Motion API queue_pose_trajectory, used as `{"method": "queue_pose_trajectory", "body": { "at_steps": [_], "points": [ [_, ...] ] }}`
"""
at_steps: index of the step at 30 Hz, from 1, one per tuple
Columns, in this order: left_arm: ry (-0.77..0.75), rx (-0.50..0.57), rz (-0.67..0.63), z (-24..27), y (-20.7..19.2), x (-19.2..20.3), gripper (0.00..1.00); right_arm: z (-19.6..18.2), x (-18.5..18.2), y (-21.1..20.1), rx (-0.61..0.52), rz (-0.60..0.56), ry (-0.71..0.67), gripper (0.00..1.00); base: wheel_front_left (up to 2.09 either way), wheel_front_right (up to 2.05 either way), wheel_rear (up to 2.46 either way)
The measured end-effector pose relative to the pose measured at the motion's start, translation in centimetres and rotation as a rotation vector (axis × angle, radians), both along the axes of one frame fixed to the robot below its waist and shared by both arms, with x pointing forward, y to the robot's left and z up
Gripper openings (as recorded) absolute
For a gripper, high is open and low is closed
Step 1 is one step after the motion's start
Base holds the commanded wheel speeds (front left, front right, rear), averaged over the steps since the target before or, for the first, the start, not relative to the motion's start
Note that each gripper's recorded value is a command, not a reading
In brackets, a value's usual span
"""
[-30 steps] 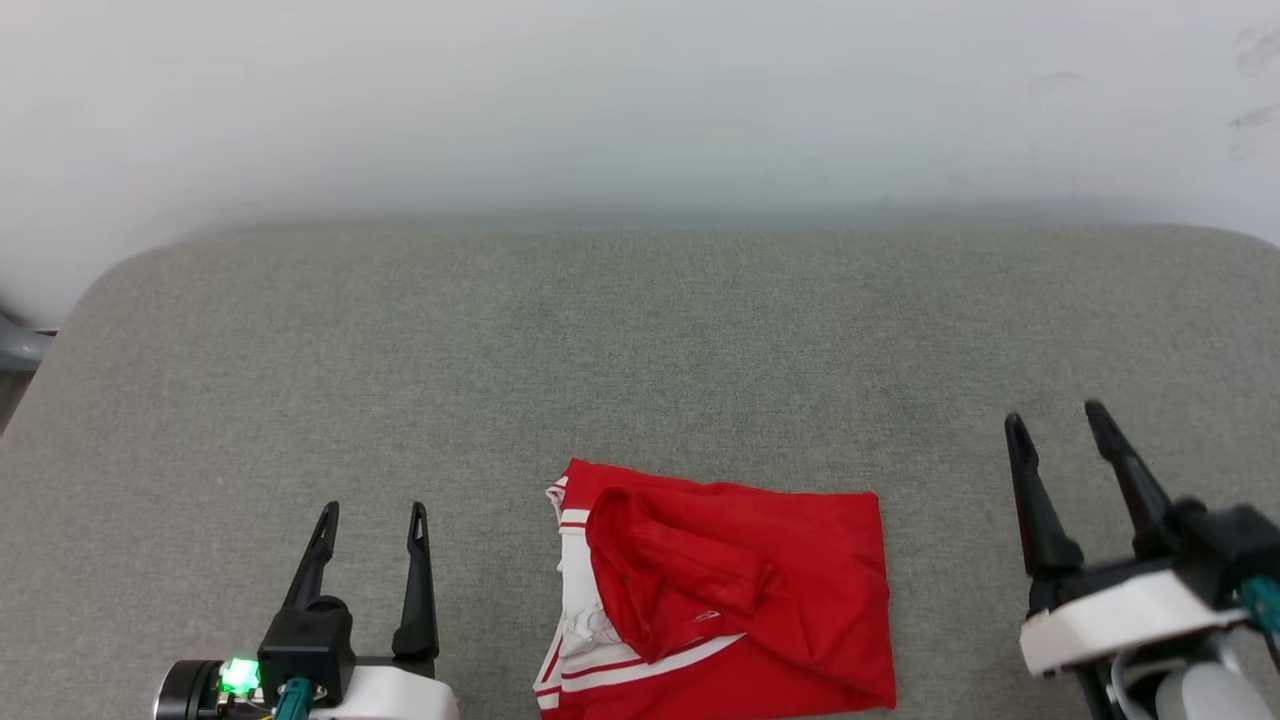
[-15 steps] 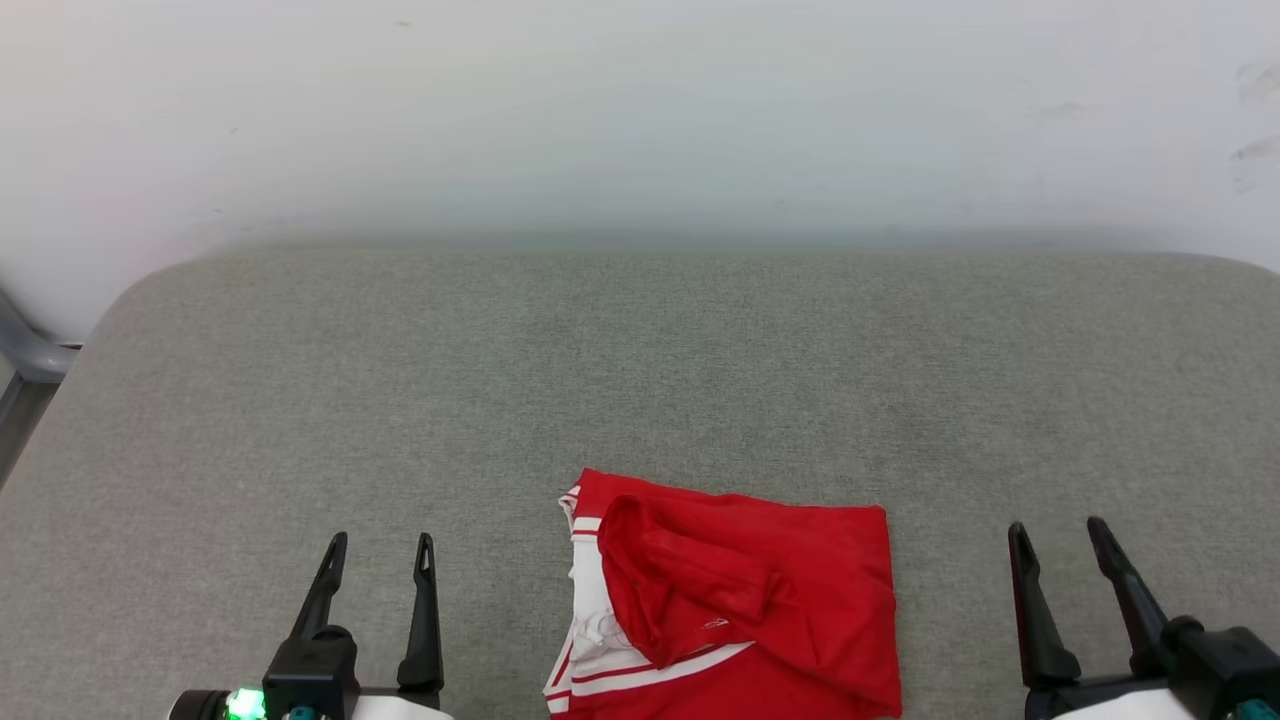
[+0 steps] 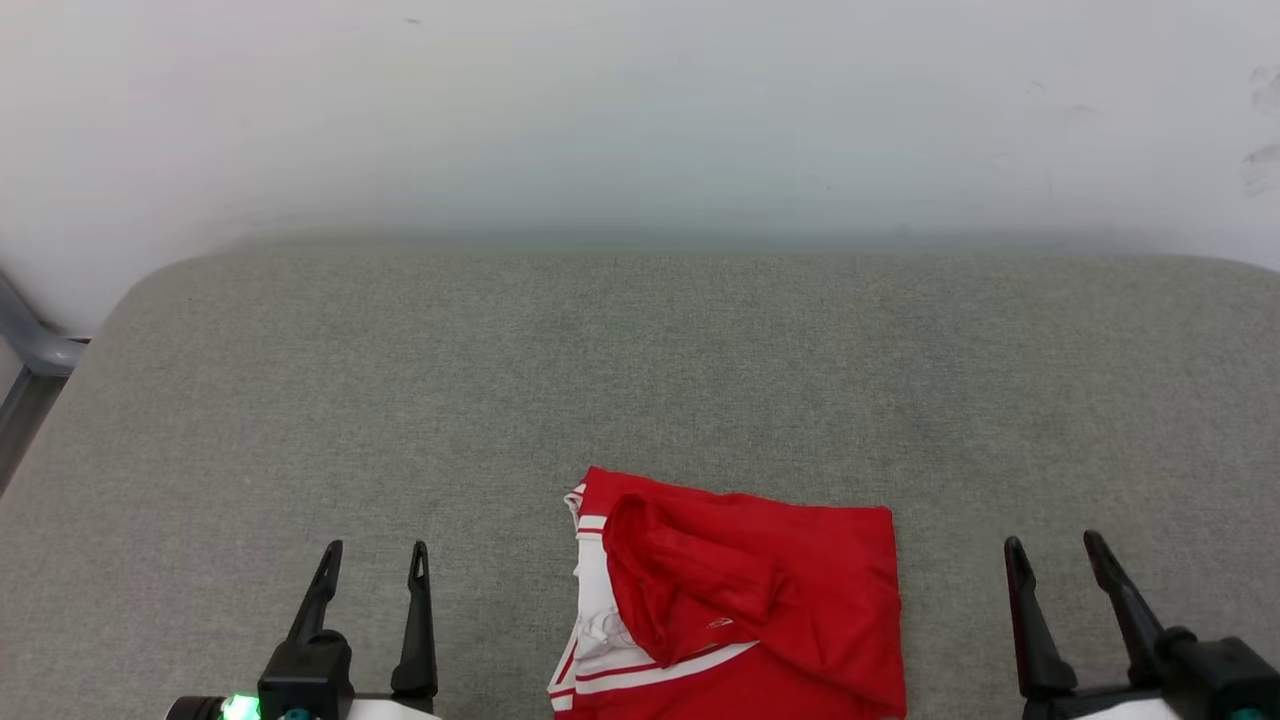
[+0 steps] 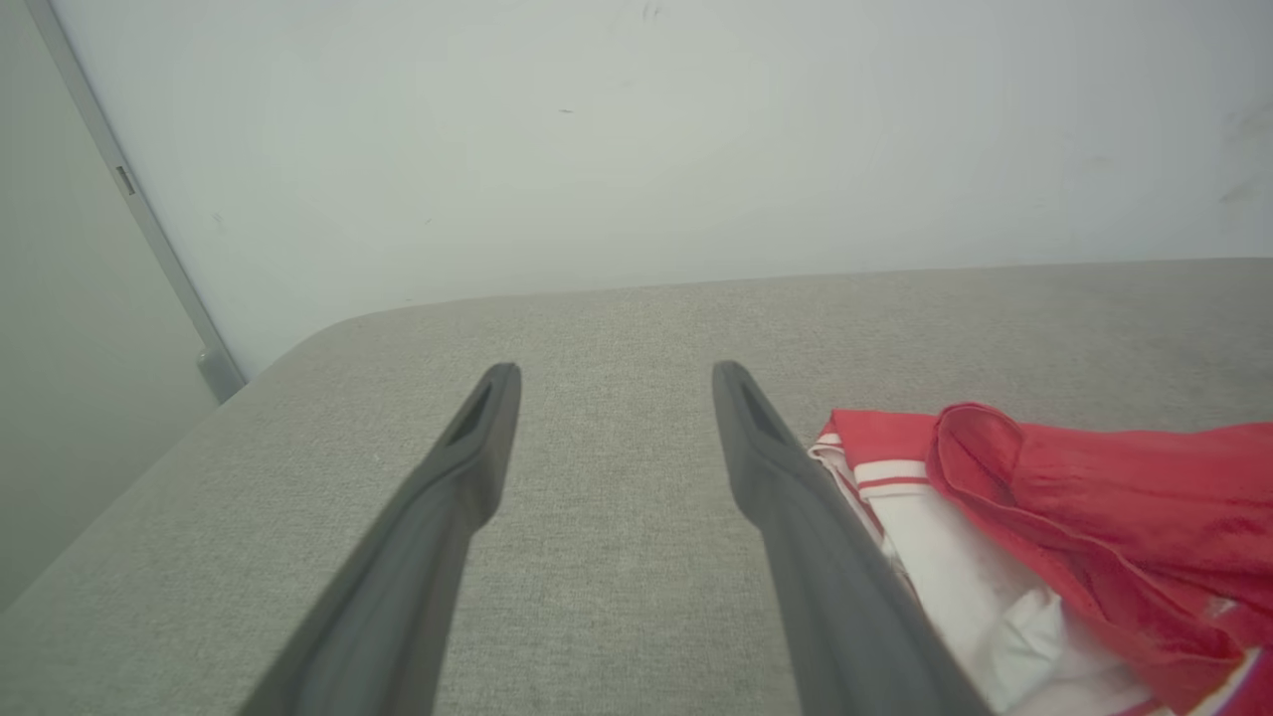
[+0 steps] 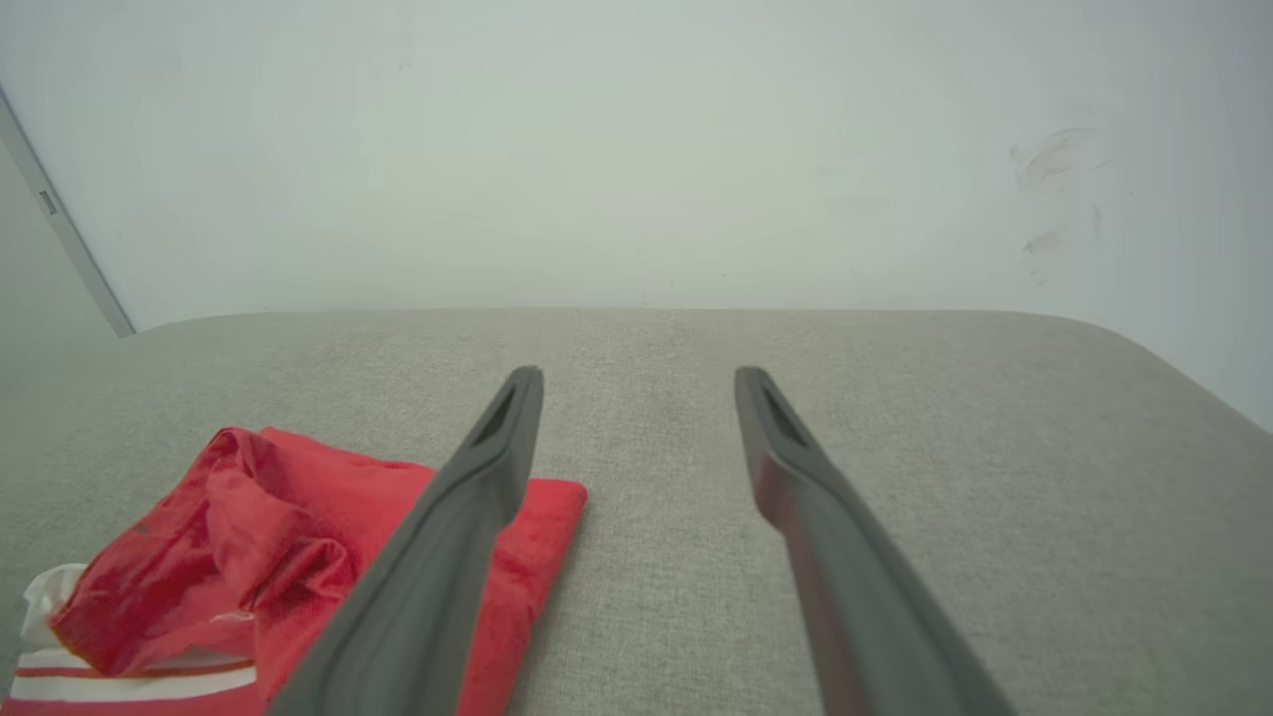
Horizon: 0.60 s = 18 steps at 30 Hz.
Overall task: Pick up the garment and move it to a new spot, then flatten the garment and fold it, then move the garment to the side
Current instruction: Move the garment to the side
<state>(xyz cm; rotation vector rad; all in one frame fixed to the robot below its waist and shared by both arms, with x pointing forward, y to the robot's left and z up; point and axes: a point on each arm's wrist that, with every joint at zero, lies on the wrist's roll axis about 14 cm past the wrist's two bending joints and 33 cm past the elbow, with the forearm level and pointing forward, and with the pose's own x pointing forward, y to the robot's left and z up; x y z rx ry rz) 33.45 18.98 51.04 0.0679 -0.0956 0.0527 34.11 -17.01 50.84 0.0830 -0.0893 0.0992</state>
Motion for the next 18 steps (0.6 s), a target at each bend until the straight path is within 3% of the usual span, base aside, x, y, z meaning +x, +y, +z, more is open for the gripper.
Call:
{"method": "queue_pose_trajectory", "body": {
  "at_steps": [9, 13, 18],
  "points": [
    [0.003, -0.004, -0.001, -0.1, 0.0, 0.6, 1.00, 7.8, 4.8, -1.5, -0.037, 0.000, -0.211, 1.00, 0.00, 0.00, 0.00],
    [0.010, -0.006, 0.000, -0.3, 0.1, 0.7, 1.00, 9.9, 7.5, -1.0, -0.061, 0.067, -0.183, 1.00, 0.00, 0.00, 0.00],
    [0.012, -0.009, 0.005, -0.3, 0.3, 1.0, 1.00, 8.4, 9.9, 1.1, -0.066, 0.210, 0.031, 1.00, 0.00, 0.00, 0.00]
  ]
}}
